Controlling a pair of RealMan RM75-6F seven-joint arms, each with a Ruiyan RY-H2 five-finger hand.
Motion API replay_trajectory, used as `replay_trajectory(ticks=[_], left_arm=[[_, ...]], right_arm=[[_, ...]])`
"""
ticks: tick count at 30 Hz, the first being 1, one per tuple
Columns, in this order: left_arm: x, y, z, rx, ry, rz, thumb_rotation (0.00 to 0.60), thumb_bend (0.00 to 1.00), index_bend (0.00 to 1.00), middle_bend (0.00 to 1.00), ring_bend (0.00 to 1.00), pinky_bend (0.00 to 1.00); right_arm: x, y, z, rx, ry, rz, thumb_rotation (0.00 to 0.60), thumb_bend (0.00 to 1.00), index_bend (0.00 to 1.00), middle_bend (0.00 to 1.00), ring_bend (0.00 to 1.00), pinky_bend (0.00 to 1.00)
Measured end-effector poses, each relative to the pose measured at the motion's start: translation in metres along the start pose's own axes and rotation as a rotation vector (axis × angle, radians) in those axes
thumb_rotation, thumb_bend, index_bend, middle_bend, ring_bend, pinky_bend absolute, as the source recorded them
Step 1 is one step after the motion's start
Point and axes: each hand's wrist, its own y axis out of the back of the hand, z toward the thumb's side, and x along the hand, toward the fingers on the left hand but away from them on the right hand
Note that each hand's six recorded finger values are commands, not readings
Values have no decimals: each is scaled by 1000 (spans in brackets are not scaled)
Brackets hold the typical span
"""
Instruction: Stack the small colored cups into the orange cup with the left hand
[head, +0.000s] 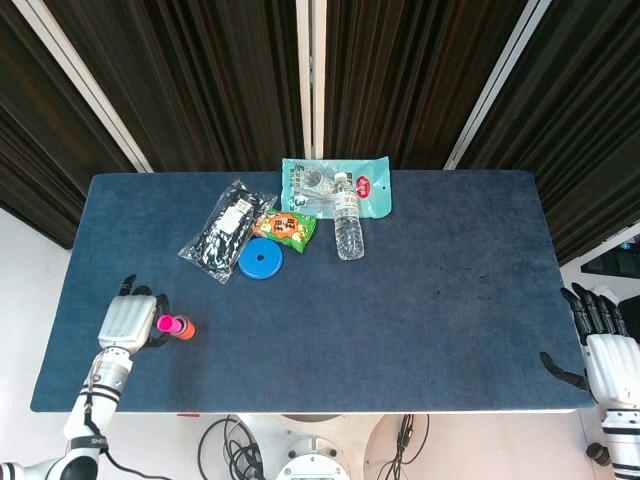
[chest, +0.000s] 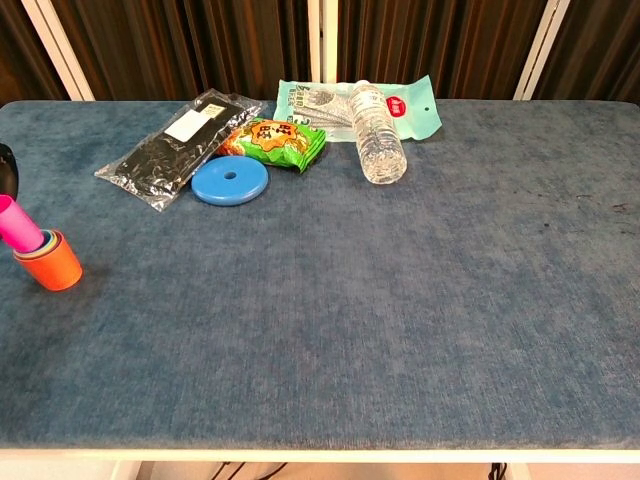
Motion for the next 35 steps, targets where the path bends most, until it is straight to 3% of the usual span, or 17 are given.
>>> replay_trajectory(ticks=[6,8,10,13,16,22,26,29,32,35], left_arm=[[3,-4,1,-6,-5,6,600,251,531,582,231,40],[3,-6,2,-15,-10,-5,600,247,442,517,220,37],[3,-9,3,-21,-15,-20,600,229,265,360,160,31],[3,-13,4,-20,-21,-44,600,210,99,181,74,19],[2,-10,3,-22,-21,-34,600,195,69,107,28,16],[-6,10,5,-32,-61,86,600,170,69,23,0,13],[-18,27,-1,7,-144,249,600,146,60,21,0,13],[-35,30,-21,67,-189,351,600,139,43,21,0,10],[-54,25,-52,85,-183,393,600,135,37,21,0,6],[-66,19,-78,39,-140,394,600,133,37,21,0,3]], right_arm=[[0,-3,-1,1,-6,9,600,157,0,0,0,0],[1,-2,-2,0,-8,7,600,157,0,0,0,0],[1,-2,-3,0,-10,5,600,157,0,0,0,0],[1,-2,-4,1,-12,6,600,157,0,0,0,0],[1,-1,-4,0,-10,3,600,157,0,0,0,0],[2,-1,-7,4,-11,3,600,157,0,0,0,0],[3,-3,-11,27,-5,10,600,155,0,0,0,0],[4,-7,-16,62,-3,13,600,149,0,0,0,0],[4,-12,-21,114,0,6,600,149,0,0,0,0],[2,-20,-21,121,3,-3,600,149,0,0,0,0]])
